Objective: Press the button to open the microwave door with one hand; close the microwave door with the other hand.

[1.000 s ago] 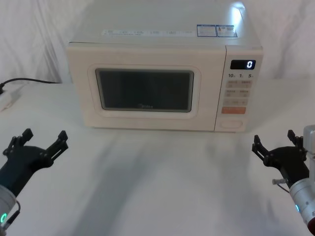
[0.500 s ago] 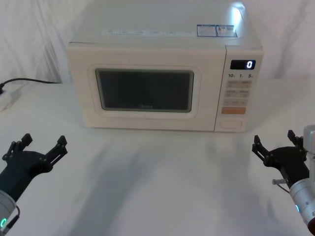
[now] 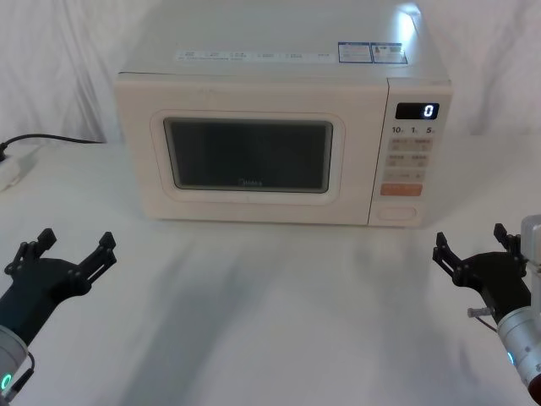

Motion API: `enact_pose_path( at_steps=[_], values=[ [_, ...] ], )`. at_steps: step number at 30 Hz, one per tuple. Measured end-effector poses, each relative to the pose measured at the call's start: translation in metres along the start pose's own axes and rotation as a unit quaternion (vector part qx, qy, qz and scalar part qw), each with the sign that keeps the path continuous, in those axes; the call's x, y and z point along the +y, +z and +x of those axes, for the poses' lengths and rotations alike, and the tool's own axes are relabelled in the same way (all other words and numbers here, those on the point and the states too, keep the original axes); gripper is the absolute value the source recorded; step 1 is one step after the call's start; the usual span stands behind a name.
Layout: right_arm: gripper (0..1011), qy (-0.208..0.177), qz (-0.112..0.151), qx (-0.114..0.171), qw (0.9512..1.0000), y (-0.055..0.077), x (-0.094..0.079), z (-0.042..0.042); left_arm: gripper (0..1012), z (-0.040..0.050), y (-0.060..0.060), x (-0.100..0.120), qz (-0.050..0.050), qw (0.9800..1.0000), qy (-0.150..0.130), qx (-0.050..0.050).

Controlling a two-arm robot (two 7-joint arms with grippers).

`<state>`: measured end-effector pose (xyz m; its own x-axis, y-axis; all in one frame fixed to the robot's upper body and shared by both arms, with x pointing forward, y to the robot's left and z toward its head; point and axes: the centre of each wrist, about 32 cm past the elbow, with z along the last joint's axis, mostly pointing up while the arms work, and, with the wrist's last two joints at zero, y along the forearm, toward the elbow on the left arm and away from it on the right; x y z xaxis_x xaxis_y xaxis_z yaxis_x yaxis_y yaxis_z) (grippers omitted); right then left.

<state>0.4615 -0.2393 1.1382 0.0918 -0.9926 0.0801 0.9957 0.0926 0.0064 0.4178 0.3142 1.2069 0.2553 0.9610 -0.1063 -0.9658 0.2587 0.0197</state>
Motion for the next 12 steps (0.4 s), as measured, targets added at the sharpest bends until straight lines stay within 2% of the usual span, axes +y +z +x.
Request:
enact_pose_path(
  at_steps=[12],
  values=[
    [1002, 0.0, 0.0, 0.0, 1.0, 0.0, 0.0, 0.0, 1001, -0.0001, 0.0005, -0.0002, 0.0, 1.0, 0.0, 0.0]
  ],
)
